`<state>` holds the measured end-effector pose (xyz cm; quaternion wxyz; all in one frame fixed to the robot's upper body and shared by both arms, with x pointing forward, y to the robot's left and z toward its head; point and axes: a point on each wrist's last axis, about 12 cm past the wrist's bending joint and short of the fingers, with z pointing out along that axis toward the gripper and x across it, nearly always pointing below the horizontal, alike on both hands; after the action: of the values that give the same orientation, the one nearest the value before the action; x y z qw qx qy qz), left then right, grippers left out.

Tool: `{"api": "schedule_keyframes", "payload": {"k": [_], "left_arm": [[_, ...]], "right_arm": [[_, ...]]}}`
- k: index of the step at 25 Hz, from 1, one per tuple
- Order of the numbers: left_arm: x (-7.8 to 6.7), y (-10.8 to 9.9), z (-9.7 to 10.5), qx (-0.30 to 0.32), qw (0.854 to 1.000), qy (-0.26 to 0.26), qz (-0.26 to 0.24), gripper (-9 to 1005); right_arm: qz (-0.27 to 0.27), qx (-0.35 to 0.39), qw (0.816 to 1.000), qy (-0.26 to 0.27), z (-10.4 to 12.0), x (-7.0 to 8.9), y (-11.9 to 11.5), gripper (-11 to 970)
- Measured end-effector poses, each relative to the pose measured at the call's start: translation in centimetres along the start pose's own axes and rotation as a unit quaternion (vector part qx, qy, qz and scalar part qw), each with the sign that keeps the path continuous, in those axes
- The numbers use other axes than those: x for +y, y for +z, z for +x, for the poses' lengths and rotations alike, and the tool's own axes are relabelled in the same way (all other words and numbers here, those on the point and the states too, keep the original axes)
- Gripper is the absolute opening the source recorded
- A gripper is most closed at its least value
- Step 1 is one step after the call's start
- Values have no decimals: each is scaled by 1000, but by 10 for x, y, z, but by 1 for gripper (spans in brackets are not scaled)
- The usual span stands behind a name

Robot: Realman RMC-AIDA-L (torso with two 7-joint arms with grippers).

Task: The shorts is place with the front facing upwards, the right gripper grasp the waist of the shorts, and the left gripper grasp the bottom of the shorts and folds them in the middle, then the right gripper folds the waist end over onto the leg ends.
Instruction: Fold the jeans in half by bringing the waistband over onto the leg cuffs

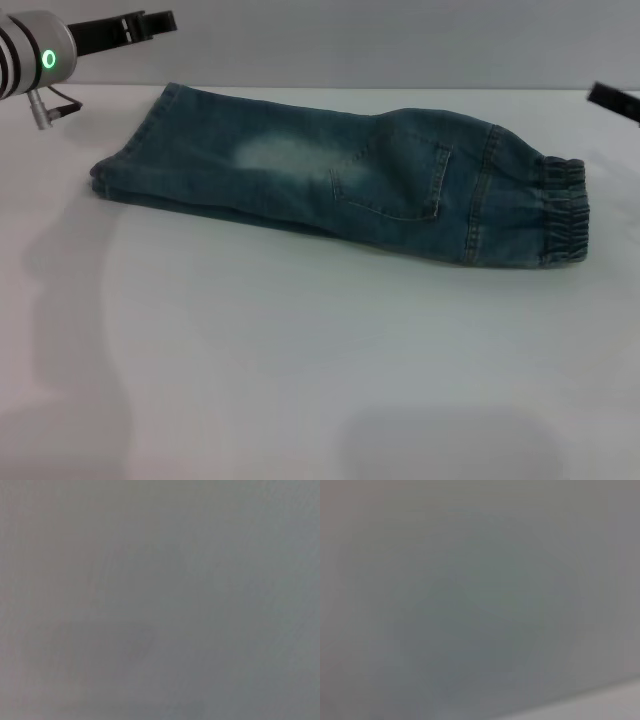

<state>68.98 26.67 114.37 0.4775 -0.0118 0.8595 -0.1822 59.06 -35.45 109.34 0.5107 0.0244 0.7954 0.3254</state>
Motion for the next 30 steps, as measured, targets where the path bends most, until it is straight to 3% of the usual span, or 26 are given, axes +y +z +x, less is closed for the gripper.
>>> {"api": "schedule_keyframes", "payload": {"k": [4, 8, 18, 30], "left_arm": [[-2, 0, 0, -18, 1000, -6, 19, 782], [-2, -2, -1, -37, 999, -9, 32, 782], [-6, -2, -3, -53, 997, -10, 47, 777], [-8, -2, -4, -53, 997, -9, 51, 775]], "right_arm": [[-43, 8, 999, -31, -3, 18, 16, 740], [-54, 49, 996, -46, 17, 32, 41, 740], [-20, 76, 996, -40, 42, 24, 44, 740], [41, 75, 996, -35, 47, 6, 36, 740]]}}
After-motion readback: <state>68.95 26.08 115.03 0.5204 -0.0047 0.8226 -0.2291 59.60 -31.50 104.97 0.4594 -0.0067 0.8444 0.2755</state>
